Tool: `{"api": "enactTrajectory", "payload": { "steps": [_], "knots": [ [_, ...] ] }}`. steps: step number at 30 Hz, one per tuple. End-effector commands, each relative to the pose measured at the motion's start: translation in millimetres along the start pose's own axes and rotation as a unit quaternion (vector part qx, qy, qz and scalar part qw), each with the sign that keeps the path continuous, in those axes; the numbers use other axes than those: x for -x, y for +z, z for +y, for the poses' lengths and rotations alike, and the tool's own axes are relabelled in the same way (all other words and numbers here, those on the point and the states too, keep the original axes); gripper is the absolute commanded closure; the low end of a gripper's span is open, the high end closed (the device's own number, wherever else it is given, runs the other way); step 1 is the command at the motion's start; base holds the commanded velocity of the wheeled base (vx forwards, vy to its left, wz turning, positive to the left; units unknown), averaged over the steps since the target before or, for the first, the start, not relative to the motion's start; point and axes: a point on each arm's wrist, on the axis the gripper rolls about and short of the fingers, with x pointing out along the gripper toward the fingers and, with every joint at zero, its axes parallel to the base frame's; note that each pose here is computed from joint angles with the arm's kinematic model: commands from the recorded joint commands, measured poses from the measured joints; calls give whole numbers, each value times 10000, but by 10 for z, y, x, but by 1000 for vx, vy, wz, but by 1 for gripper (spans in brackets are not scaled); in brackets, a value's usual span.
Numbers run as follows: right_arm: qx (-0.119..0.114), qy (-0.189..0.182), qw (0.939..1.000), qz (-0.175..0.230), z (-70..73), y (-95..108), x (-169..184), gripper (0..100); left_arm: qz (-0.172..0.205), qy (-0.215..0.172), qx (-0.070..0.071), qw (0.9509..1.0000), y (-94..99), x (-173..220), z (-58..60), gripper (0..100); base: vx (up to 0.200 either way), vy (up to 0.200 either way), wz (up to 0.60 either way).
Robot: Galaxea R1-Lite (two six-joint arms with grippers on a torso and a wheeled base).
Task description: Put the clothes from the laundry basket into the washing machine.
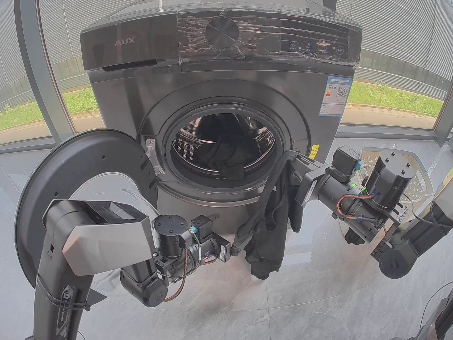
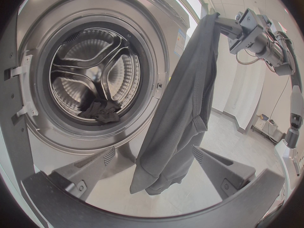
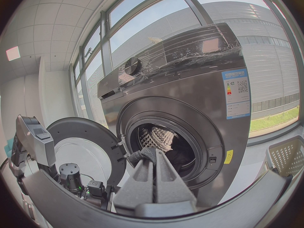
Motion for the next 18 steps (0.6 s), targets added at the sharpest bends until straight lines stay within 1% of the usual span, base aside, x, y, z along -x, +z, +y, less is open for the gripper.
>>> {"api": "enactTrajectory", "payload": {
  "steps": [1, 4, 7, 10, 16, 18],
  "knots": [
    [-10, 7, 10000, 1, 4, -3, -1, 100, 54, -49, -3, 10000, -79, -42, -23, 0, 0, 0, 0],
    [-14, 30, 10000, 2, 19, -4, -1, 100, -83, -64, -22, 9999, -72, -129, -13, 0, 0, 0, 0],
    [-25, 45, 10000, 3, 34, -7, 2, 100, -121, -103, -28, 9999, -87, -181, -7, 0, 0, 0, 0],
    [-25, 52, 10000, 12, 33, -17, 8, 100, -105, -356, -12, 9993, -132, -204, -10, 0, 0, 0, 0],
    [-40, 59, 10000, 20, 33, -23, 8, 100, -157, -463, -35, 9988, -156, -266, -42, 0, 0, 0, 0],
    [-62, 57, 10000, 51, 32, -46, 4, 100, -149, -554, -36, 9983, -177, -287, -50, 0, 0, 0, 0]
  ]
}}
